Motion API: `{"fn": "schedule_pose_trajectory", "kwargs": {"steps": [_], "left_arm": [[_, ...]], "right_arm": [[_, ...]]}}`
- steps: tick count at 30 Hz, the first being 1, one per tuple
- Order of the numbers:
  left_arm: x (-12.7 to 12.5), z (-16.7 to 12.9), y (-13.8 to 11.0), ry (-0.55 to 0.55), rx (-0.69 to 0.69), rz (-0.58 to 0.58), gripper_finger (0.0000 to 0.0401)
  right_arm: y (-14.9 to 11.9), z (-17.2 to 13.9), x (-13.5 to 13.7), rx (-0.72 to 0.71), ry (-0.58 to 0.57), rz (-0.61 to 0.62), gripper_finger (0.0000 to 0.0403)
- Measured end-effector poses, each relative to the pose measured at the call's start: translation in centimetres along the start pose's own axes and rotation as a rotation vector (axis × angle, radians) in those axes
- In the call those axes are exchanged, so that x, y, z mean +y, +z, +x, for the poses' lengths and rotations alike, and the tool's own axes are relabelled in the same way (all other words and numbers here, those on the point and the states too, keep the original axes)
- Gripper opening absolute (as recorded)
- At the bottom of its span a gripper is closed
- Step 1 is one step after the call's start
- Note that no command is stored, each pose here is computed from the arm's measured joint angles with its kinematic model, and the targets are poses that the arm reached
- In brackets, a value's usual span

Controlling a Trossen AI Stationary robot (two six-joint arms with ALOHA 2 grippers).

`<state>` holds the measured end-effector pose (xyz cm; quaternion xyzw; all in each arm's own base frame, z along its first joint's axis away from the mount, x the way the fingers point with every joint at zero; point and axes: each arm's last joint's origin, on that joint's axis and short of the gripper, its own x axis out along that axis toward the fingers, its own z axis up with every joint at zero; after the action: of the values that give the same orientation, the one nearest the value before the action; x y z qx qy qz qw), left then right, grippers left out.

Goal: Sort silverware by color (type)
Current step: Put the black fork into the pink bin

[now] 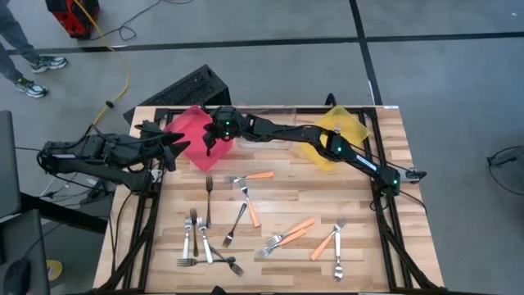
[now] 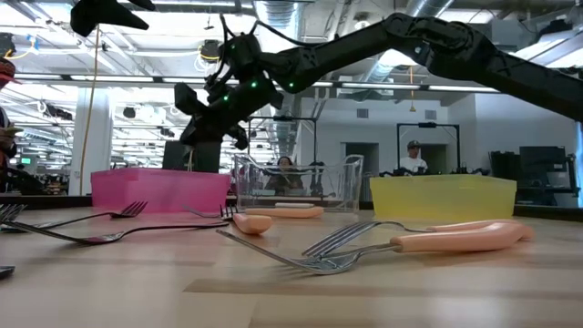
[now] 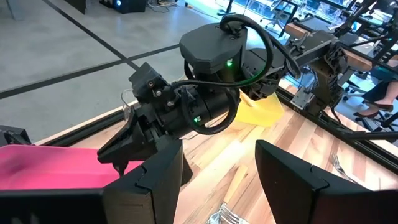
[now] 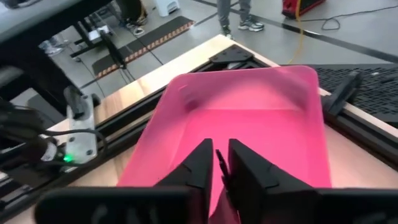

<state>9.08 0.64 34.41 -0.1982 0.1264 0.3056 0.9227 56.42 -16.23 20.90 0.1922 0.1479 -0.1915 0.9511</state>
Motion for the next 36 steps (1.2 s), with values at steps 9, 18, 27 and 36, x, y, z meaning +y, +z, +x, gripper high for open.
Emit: {"fn": "schedule_pose_trajectory", "kwargs": {"steps": [9,18,27,36], "left_arm": [[0.0,0.0,0.0,0.001,0.0,0.001,0.0185],[0.0,0.0,0.0,0.002,0.0,0.001,0.0185],[0.1,0.0,-0.1,0.012,0.004,0.008,0.0185],[0.1,0.0,-0.1,0.014,0.004,0.009,0.0185]], "right_arm": [[0.0,0.0,0.1,-0.001,0.007,-0.022,0.0186],[0.6,0.0,0.1,-0.028,0.072,-0.027,0.0239],[1.4,-0.1,0.2,-0.089,0.133,-0.079,0.024],[1.7,-0.2,0.2,-0.121,0.14,-0.112,0.024]]}}
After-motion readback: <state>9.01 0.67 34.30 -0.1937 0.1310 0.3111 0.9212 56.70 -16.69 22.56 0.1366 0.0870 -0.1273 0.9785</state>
